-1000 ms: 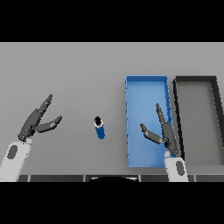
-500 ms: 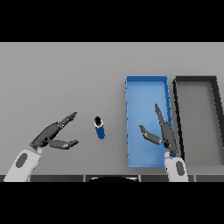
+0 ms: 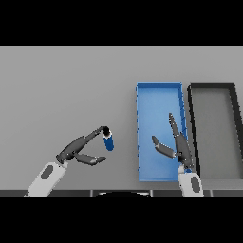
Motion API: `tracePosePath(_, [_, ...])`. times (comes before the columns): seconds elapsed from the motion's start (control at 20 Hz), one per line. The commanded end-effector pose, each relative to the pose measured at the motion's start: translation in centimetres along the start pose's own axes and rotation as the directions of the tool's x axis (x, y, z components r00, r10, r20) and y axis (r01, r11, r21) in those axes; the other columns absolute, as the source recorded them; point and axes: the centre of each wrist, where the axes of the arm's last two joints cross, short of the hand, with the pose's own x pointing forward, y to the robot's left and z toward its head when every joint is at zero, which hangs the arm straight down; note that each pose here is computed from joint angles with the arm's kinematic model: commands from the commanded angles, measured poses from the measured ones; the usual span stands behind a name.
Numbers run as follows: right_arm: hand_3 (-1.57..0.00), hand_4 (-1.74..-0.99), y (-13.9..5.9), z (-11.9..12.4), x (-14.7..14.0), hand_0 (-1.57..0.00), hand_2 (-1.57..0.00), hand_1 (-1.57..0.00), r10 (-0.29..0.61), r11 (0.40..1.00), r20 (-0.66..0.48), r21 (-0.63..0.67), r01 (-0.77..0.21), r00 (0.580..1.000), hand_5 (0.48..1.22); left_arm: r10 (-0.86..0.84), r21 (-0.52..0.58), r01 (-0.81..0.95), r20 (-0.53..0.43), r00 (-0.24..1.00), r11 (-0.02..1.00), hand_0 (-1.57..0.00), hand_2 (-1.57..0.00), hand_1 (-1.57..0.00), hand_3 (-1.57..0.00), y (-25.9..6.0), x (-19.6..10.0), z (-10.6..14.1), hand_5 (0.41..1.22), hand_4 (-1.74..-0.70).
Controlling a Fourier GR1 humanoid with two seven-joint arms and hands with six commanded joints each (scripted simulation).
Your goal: Pick up the blue pipe and place it into the blue bin.
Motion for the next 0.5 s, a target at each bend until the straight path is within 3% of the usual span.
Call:
tracePosePath(0.0, [0.0, -1.229, -0.1, 0.1, -0.2, 0.0, 0.0, 0.0, -0.004, 1.0, -0.003, 0.002, 0.004, 1.0, 0.621, 0.006, -0.003, -0.006, -0.011, 1.0, 1.0, 0.0, 0.0, 0.0, 0.0, -0.1, -0.4, -0.4, 0.467, -1.2])
tracePosePath(0.35, [0.0, -1.201, -0.3, 0.2, 0.1, 0.0, 0.0, 0.0, -0.001, 1.0, 0.0, -0.005, 0.001, 1.0, 0.605, -0.005, -0.049, 0.005, 0.004, 1.0, 0.999, 0.0, 0.0, 0.0, 0.0, -1.9, -0.9, -4.6, 0.462, -1.13])
tracePosePath(0.45, [0.0, -1.204, -0.6, 0.1, -0.2, 0.0, 0.0, 0.0, 0.001, 1.0, -0.008, -0.005, -0.001, 1.0, 0.607, 0.056, -0.065, -0.053, 0.041, 0.998, 0.996, 0.0, 0.0, 0.0, 0.0, -2.2, -0.9, -5.3, 0.495, -1.17])
